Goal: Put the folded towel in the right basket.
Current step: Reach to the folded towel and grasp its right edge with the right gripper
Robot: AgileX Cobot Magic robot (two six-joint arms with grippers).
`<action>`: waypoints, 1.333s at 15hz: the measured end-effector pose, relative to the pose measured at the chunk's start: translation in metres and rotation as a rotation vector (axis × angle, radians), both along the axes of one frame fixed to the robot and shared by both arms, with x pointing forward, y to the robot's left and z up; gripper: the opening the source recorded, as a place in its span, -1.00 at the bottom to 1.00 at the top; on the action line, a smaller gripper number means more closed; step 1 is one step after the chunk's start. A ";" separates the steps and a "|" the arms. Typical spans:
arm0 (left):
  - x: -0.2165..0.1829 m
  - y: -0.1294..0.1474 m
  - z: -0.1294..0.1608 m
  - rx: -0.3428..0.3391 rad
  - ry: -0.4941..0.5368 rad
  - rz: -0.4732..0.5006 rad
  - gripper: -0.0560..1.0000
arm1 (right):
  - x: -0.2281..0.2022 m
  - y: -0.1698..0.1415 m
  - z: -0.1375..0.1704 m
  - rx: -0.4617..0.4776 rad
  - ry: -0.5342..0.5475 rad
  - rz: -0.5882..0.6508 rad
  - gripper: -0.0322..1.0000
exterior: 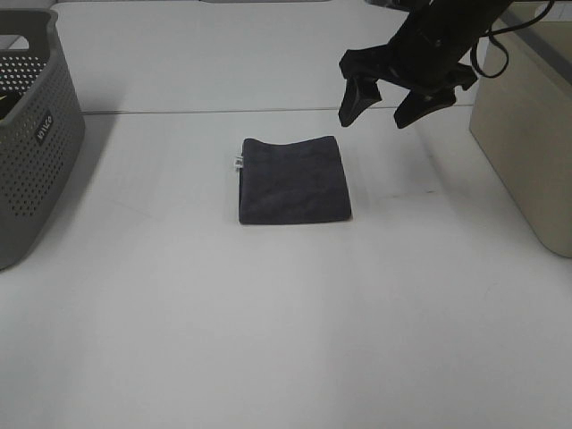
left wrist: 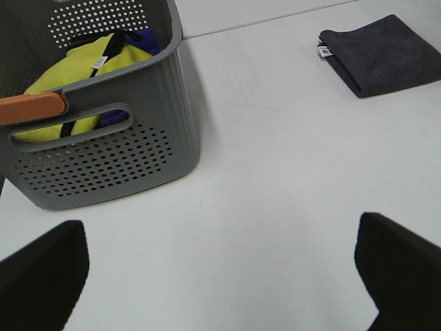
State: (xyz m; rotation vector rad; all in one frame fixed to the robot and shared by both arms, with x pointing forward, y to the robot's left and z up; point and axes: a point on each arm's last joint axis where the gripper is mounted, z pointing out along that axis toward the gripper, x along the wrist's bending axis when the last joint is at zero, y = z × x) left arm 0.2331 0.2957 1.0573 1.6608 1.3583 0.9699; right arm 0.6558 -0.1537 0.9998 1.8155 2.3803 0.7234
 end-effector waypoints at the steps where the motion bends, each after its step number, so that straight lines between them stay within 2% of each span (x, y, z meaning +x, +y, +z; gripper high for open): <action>1: 0.000 0.000 0.000 0.000 0.000 0.000 0.97 | 0.007 0.003 -0.010 0.009 0.028 -0.001 0.52; 5: 0.000 0.000 0.000 0.000 0.000 0.000 0.97 | 0.032 0.015 -0.043 0.025 0.111 0.018 0.52; 8: 0.000 0.000 0.000 0.000 0.000 0.000 0.97 | 0.047 0.019 -0.071 0.072 0.176 0.047 0.52; 11: 0.000 0.000 0.000 0.000 0.000 0.000 0.97 | 0.060 -0.002 -0.099 0.172 0.250 -0.005 0.52; 12: 0.000 0.000 0.000 0.000 0.000 0.000 0.97 | 0.062 -0.008 -0.107 0.176 0.262 -0.016 0.52; 14: 0.000 0.000 0.000 0.000 0.000 0.000 0.97 | 0.062 -0.009 -0.119 0.183 0.284 -0.001 0.52; 18: 0.000 0.000 0.000 0.000 0.000 0.000 0.97 | 0.062 -0.001 -0.134 0.257 0.313 -0.003 0.52; 20: 0.000 0.000 0.000 0.000 0.000 0.000 0.97 | 0.063 0.004 -0.137 0.277 0.309 0.002 0.39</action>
